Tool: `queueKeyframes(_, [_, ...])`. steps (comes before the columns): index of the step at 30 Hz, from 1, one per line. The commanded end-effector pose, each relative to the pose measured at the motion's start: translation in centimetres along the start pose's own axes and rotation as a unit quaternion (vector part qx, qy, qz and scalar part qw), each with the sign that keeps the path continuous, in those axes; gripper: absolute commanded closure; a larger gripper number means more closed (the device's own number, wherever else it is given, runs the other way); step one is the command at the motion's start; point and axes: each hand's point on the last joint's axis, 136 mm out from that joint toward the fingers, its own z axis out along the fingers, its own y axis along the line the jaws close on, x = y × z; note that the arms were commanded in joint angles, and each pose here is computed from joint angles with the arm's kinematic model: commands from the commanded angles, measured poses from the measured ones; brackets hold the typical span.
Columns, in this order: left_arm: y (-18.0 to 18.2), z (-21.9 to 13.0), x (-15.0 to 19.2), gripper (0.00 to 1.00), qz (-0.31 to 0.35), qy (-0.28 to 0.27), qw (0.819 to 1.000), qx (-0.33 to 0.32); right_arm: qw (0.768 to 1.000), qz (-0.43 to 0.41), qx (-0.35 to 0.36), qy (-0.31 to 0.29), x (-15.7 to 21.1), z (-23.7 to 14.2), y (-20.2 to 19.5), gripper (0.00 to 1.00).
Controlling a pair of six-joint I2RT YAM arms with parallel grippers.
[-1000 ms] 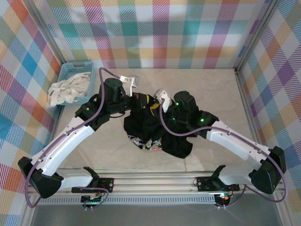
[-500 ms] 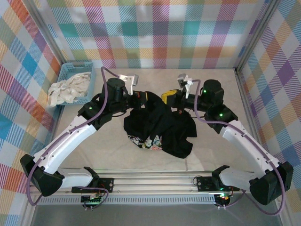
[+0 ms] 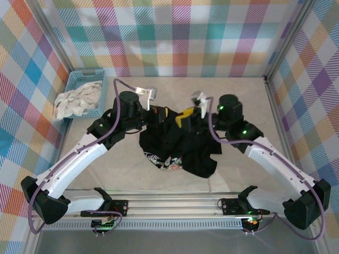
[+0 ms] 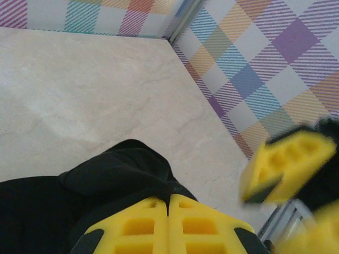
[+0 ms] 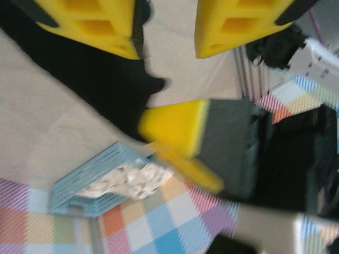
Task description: Fold the inside-out t-shirt
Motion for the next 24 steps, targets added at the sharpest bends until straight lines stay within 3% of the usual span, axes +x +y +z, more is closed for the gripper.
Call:
queueKeyframes(1, [-2.0,-0.5,-0.8,1.0,0.004,0.001,0.999,0.037,0.992,-0.09,0.087,0.025,1.4,0.2,-1.6,0.51])
queueKeyframes(6, [-2.5,-0.7,-0.9,1.0,0.0,-0.002,0.999,0.048,0.987,-0.1,0.118,0.037,2.2,2.0,-3.8,0.31])
queueKeyframes(8, [-2.9,-0.9,-1.1,1.0,0.001,-0.004,0.998,0.057,0.988,-0.097,0.117,0.041,2.5,3.1,-4.4,0.3])
queueKeyframes(9, [-3.0,-0.9,-1.1,1.0,0.002,-0.004,0.998,0.06,0.988,-0.099,0.114,0.038,2.4,3.5,-4.5,0.35])
queueKeyframes(13, [-1.8,-1.0,-1.4,1.0,0.008,-0.019,0.999,0.024,0.994,-0.088,0.066,0.02,1.7,3.3,-3.6,0.79])
queueKeyframes(16, [-0.3,-1.4,-1.8,1.0,0.021,-0.037,0.999,-0.016,0.999,-0.048,0.017,-0.001,1.0,1.7,-3.7,1.0])
queueKeyframes(21, [1.8,-1.6,-1.2,0.9,0.054,-0.051,0.995,-0.062,0.998,-0.018,-0.049,-0.027,0.1,-0.4,-2.9,1.0])
queueKeyframes(24, [1.8,-1.2,0.6,0.73,0.078,-0.038,0.996,-0.038,0.997,0.0,-0.066,-0.035,-0.3,-0.7,-2.7,1.0])
